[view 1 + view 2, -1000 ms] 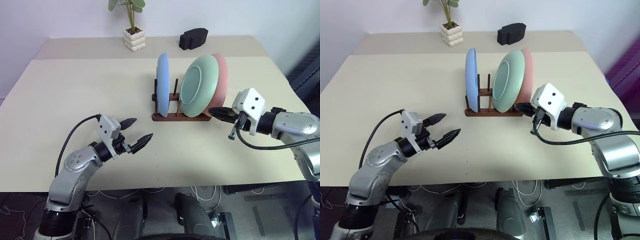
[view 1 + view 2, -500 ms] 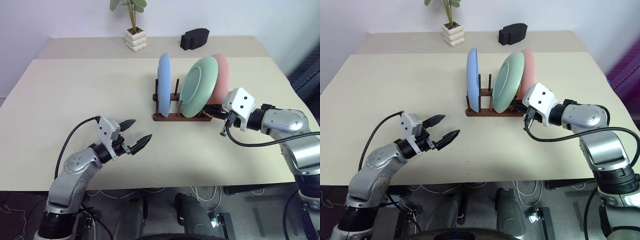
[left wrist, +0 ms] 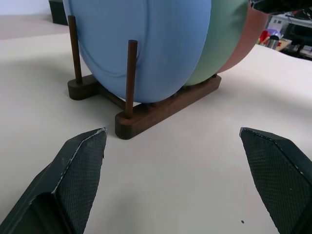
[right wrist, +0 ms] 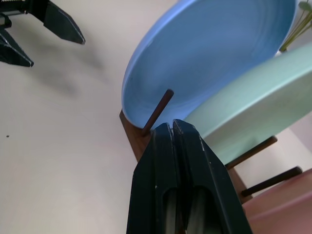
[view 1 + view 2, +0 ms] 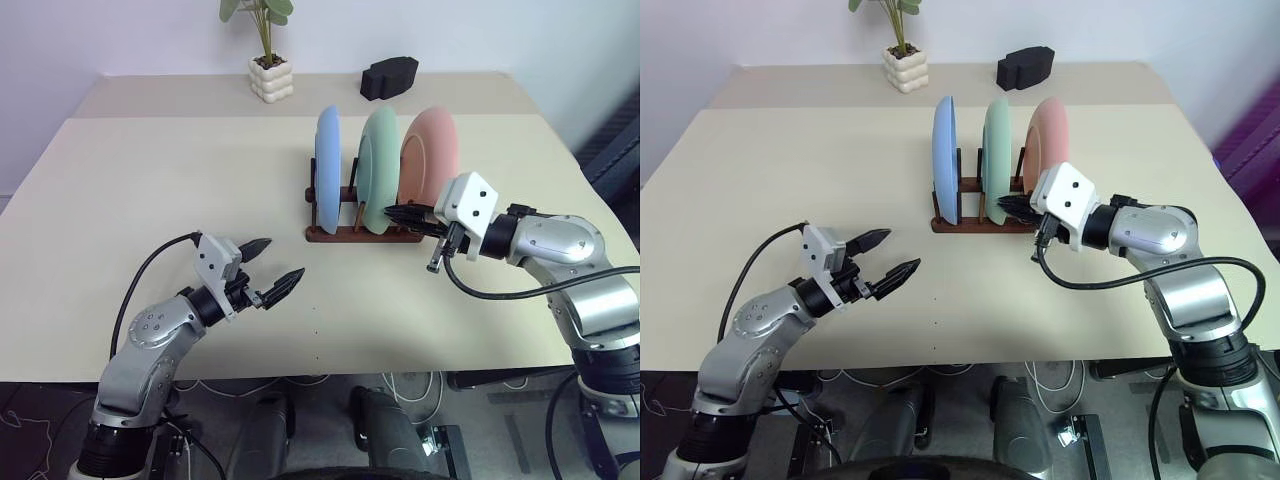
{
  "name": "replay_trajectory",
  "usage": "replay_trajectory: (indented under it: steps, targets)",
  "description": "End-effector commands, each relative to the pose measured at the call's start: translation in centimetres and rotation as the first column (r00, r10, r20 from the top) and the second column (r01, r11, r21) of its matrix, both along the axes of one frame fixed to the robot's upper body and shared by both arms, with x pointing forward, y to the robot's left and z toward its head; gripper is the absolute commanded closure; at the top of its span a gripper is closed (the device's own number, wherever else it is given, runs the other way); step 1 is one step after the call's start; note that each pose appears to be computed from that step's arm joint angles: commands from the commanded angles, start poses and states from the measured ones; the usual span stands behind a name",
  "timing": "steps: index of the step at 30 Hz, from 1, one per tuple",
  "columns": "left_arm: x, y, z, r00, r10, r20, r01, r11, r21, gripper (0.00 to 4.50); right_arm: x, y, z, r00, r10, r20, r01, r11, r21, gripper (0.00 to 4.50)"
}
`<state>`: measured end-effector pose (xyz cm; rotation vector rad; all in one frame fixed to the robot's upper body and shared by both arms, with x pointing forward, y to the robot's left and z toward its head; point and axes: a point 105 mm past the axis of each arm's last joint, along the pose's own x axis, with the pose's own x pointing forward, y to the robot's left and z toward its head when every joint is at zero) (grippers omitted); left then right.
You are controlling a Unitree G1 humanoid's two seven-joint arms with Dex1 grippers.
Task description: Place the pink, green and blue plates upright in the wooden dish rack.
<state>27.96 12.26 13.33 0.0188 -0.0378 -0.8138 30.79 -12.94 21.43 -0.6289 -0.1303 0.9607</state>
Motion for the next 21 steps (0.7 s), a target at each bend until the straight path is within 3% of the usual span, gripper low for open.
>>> replay_trajectory:
  steps: [1, 4, 6, 9, 12, 14, 16, 19, 21]
  targets:
    - [-0.2, -0.2, 0.8, 0.999, -0.008, 0.044, 0.008, 1.0, -0.005, 0.0, -0.8, -0.4, 3.7, 0.994, 0.032, 0.105, -0.037, 0.998, 0.052, 4.46]
    - [-0.2, -0.3, 0.8, 0.999, -0.007, 0.042, 0.008, 1.0, -0.005, 0.0, -1.0, -1.6, 5.2, 0.991, 0.029, 0.133, -0.04, 0.996, 0.082, 4.46]
    - [-0.1, -0.3, 0.7, 0.999, -0.007, 0.042, 0.007, 1.0, -0.005, 0.0, -0.8, -3.0, 7.9, 0.984, -0.013, 0.178, -0.021, 0.982, 0.189, 4.46]
    - [0.3, -0.2, 0.7, 0.999, 0.01, 0.05, -0.01, 1.0, -0.003, 0.0, 0.7, -6.3, 10.9, 0.959, -0.173, 0.224, 0.085, 0.931, 0.355, 4.46]
    - [0.9, 0.2, 0.7, 0.997, 0.044, 0.063, -0.044, 0.999, -0.006, 0.0, 2.1, -9.7, 12.2, 0.928, -0.314, 0.203, 0.176, 0.846, 0.504, 4.46]
    - [1.3, 0.6, 0.9, 0.994, 0.075, 0.079, -0.074, 0.997, -0.008, 0.0, 2.8, -11.6, 11.4, 0.913, -0.374, 0.162, 0.23, 0.801, 0.553, 4.46]
    - [1.9, 1.4, 0.8, 0.989, 0.118, 0.087, -0.118, 0.993, -0.011, 0.0, 3.6, -13.5, 8.9, 0.897, -0.431, 0.096, 0.31, 0.77, 0.557, 4.46]
    - [2.5, 3.0, 0.0, 0.98, 0.188, 0.071, -0.187, 0.982, -0.011, 0.0, 4.3, -15.2, 3.1, 0.873, -0.486, -0.028, 0.432, 0.747, 0.506, 4.46]
    - [2.6, 3.6, -0.5, 0.975, 0.214, 0.064, -0.214, 0.977, -0.001, 0.0, 4.3, -15.7, 0.9, 0.86, -0.506, -0.06, 0.469, 0.74, 0.482, 4.46]
